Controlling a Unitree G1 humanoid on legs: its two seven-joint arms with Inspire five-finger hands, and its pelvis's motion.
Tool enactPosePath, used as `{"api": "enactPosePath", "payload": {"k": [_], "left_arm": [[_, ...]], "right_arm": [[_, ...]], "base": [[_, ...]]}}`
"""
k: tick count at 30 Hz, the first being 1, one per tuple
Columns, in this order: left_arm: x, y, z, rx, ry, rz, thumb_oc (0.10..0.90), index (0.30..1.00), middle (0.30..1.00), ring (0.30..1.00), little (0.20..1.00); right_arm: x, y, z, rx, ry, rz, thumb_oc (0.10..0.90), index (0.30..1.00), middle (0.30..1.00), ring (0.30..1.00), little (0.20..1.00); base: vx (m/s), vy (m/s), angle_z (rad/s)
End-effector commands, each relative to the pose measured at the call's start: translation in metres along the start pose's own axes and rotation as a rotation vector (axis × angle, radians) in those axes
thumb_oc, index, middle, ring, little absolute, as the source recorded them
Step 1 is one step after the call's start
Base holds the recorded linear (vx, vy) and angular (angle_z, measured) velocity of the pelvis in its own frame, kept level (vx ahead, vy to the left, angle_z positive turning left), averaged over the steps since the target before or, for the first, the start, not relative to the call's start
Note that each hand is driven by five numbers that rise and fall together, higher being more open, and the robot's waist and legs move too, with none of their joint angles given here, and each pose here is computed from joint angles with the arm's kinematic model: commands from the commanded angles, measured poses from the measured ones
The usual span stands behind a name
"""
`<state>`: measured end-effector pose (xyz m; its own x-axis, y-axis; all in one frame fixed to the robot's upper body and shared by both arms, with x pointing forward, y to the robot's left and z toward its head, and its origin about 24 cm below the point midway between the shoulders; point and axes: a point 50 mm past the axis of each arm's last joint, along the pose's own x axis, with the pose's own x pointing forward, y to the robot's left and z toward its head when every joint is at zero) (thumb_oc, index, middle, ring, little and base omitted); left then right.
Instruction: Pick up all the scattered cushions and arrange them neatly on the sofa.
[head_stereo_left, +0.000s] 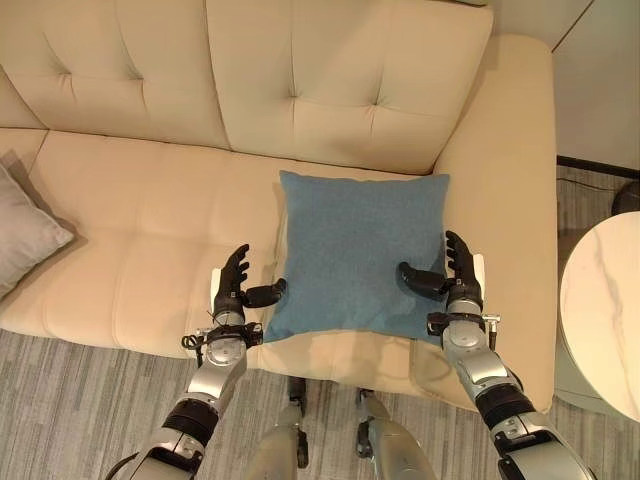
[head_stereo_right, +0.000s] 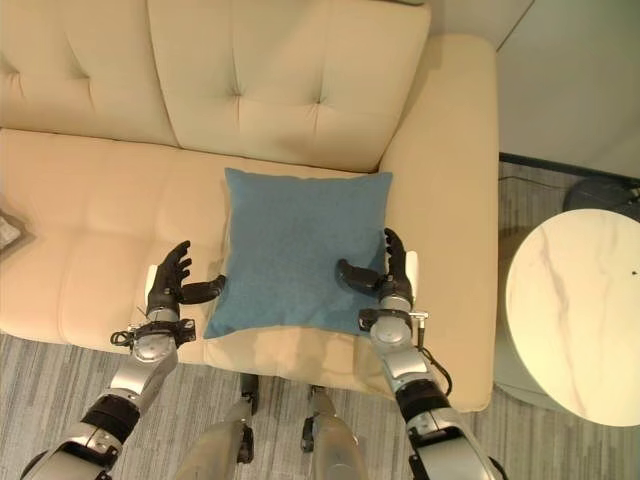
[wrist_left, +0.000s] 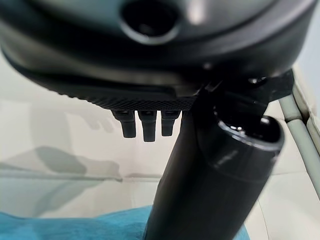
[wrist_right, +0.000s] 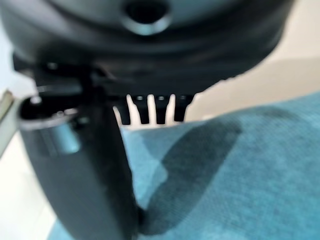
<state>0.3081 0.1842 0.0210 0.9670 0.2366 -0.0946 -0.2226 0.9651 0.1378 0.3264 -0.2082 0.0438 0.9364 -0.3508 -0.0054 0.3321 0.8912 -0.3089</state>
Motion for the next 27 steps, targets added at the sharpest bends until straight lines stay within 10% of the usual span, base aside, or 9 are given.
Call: {"api": "enactPosePath", "payload": {"k": [1, 12, 25, 26, 27], "left_arm": [[0.016, 0.001, 0.046, -0.029, -0.203, 0.026, 0.8, 0.9, 0.9, 0.9, 0.9], [0.017, -0.003, 0.048, -0.04, -0.197, 0.009, 0.8, 0.9, 0.9, 0.9, 0.9], [0.017, -0.06, 0.063, -0.275, -0.152, -0.18, 0.8, 0.9, 0.9, 0.9, 0.9], [0.016, -0.064, 0.064, -0.293, -0.148, -0.2, 0.8, 0.9, 0.9, 0.9, 0.9], [0.013, -0.07, 0.064, -0.319, -0.141, -0.223, 0.8, 0.9, 0.9, 0.9, 0.9]], "right_arm": [[0.007, -0.019, 0.028, 0.05, -0.15, -0.125, 0.8, 0.9, 0.9, 0.9, 0.9], [0.002, -0.008, 0.004, 0.16, -0.015, -0.06, 0.8, 0.9, 0.9, 0.9, 0.9], [-0.026, 0.086, 0.014, 0.547, 0.118, 0.362, 0.8, 0.9, 0.9, 0.9, 0.9], [-0.028, 0.089, 0.014, 0.552, 0.121, 0.382, 0.558, 0.538, 0.538, 0.538, 0.538], [-0.03, 0.092, 0.014, 0.555, 0.121, 0.402, 0.502, 0.453, 0.453, 0.453, 0.453]], "base": [[0.03, -0.019, -0.05], [0.0, 0.0, 0.0], [0.0, -0.003, 0.0], [0.01, -0.031, -0.02], [0.01, -0.032, -0.02]]}}
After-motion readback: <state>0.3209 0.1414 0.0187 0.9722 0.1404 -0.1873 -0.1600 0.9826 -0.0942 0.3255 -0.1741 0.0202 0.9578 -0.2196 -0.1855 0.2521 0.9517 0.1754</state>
